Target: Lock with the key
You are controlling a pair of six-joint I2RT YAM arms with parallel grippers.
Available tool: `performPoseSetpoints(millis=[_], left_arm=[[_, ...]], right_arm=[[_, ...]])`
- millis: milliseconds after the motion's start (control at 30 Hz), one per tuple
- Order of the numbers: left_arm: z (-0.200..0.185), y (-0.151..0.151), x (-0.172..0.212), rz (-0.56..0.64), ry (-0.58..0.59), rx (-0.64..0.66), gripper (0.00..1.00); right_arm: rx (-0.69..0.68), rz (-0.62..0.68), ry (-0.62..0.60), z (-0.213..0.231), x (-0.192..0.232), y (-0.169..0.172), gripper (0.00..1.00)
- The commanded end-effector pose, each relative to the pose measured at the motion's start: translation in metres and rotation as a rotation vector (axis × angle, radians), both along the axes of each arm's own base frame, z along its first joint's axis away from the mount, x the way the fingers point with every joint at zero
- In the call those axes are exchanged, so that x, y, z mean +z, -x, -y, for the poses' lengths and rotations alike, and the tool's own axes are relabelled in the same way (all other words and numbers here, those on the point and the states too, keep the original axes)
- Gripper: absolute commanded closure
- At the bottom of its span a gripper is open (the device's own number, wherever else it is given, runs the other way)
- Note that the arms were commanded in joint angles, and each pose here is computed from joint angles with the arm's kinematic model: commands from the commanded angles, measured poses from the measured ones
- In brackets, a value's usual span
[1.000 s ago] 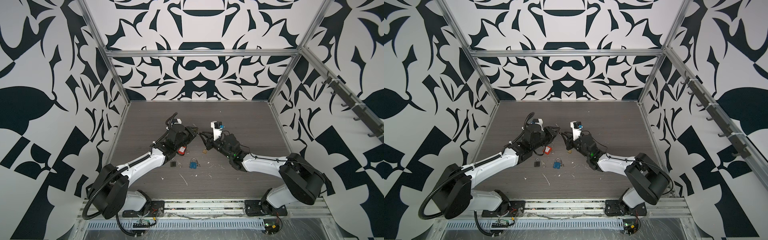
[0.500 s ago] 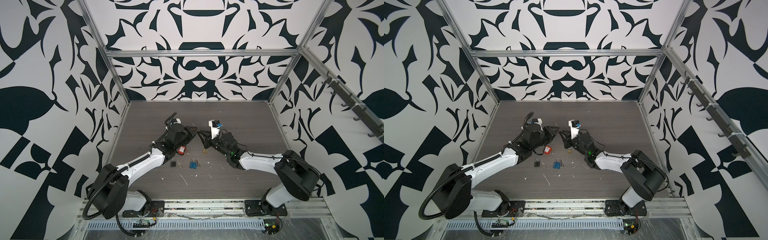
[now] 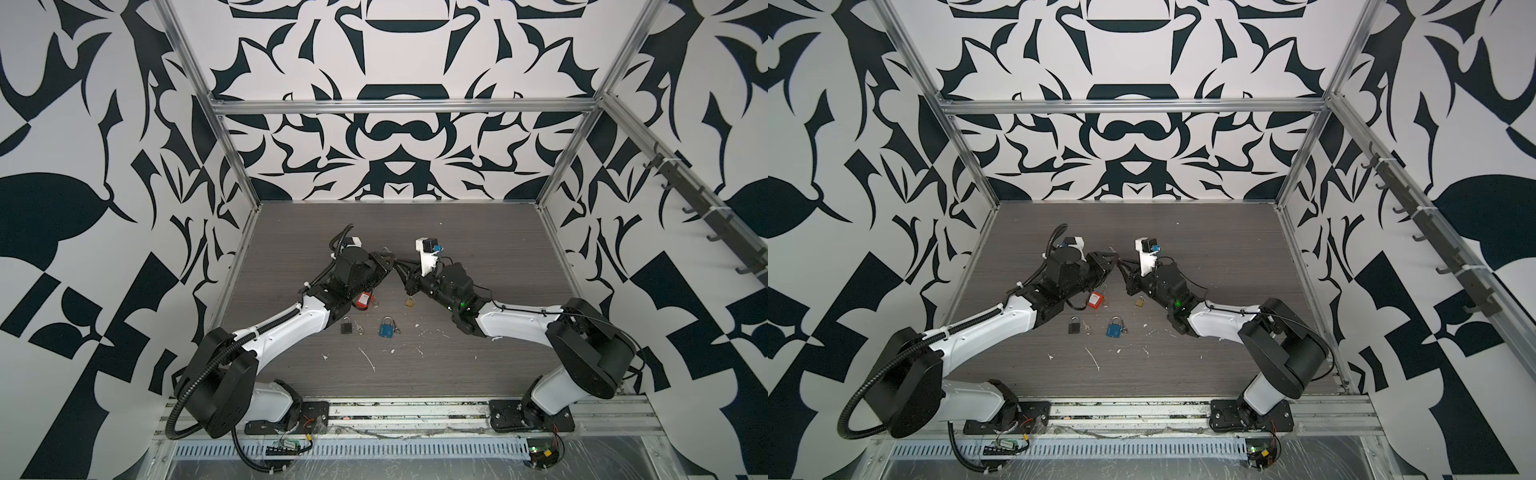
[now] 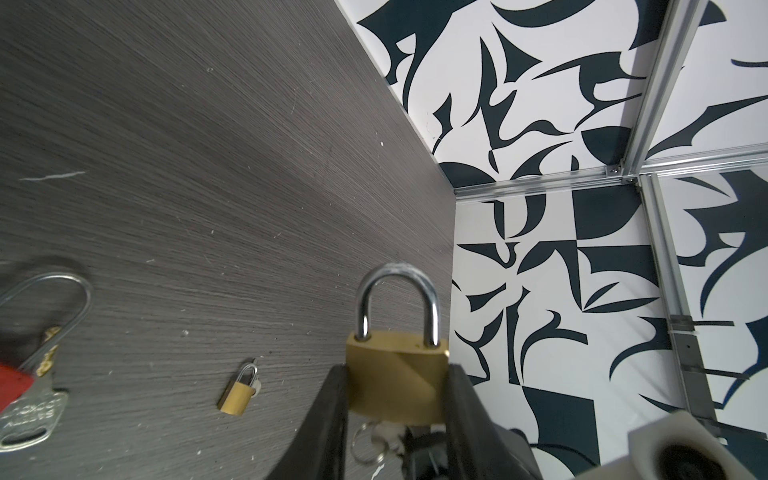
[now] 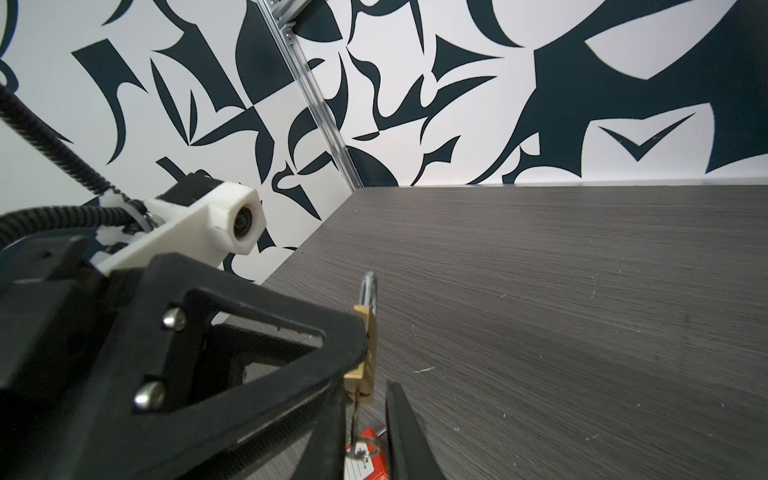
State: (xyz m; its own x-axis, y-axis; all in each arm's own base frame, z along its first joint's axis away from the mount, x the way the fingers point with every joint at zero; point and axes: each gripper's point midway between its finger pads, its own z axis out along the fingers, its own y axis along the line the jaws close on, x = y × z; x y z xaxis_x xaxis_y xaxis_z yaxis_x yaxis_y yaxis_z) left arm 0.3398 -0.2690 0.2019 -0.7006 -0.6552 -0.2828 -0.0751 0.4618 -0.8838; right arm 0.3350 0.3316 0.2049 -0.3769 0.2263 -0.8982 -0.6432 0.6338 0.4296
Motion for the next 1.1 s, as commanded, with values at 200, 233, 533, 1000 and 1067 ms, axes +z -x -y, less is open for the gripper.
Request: performPoseSetpoints(millis=[200,233,533,1000,1067], left_arm=[[-0.002,-0.002,0.001,0.007,0.026,0.008,1.00],[-0.003,-0.002,0.001,0.007,0.028,0.011,1.00],[-0.004,-0.001,0.000,0.001,0.032,0.010,1.00],[-0.040,-0.031,0.013,0.034,0.022,0.102,1.00],[-0.059,-0.042,0.018,0.048,0.009,0.149,1.00]], right_arm=[[0.023,0.039,-0.056,-0.010,0.022,-0.003,0.80],[0.023,0.037,-0.058,-0.010,0.022,-0.003,0.81],[0.033,0.034,-0.055,-0.013,0.019,-0.003,0.97],[0.127,-0.024,-0.030,-0.013,0.001,0.021,1.00],[0.149,-0.042,-0.019,-0.008,-0.007,0.031,1.00]])
